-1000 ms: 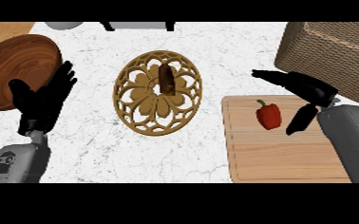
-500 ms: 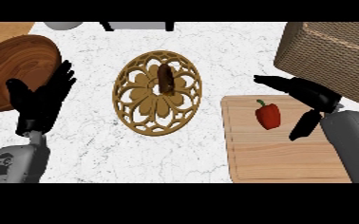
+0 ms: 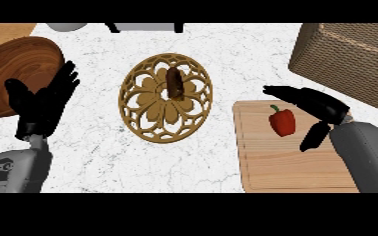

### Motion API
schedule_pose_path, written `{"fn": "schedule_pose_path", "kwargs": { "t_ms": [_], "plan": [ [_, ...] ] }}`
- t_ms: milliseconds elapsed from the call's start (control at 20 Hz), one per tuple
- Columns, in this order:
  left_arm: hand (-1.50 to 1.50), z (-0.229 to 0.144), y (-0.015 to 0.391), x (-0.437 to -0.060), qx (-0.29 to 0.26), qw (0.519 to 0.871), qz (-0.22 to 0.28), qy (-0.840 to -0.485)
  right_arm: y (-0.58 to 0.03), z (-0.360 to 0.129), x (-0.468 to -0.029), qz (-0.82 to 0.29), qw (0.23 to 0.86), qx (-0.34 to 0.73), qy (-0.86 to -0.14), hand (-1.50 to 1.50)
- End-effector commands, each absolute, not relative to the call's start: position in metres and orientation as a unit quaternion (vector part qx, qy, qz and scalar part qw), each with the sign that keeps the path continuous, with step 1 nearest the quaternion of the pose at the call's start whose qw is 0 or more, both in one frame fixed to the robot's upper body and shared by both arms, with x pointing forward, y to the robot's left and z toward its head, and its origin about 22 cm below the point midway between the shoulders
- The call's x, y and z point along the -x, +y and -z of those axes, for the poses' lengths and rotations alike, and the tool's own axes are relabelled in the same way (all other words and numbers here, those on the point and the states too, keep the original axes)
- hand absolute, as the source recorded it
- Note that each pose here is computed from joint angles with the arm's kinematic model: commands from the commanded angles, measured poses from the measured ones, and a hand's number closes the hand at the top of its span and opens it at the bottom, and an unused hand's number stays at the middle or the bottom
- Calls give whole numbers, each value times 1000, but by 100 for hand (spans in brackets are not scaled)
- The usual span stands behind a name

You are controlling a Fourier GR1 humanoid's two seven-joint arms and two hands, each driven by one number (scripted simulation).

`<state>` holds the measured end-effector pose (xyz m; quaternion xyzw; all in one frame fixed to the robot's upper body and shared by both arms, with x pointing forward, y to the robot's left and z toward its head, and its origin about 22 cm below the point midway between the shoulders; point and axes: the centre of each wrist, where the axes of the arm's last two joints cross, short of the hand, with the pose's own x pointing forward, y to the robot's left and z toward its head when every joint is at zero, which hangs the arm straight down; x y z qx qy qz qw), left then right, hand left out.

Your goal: Pick the bell pepper from the cutting board and place it in the basket

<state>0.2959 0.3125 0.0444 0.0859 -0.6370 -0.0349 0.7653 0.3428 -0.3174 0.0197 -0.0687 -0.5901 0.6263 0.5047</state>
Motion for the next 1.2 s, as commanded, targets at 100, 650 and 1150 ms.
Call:
{"fn": "schedule_pose_path", "kwargs": {
  "t_ms": [100,650,1150],
  "plan": [
    [0,-38,318,-295,-79,767,35,-635,-320,5,-331,-638,493,81,-586,-150],
    [0,-41,314,-287,-91,766,38,-635,-294,22,-325,-692,443,89,-563,150],
    [0,-33,317,-286,-95,768,32,-633,-161,18,-315,-475,662,259,-519,150]
  ]
}}
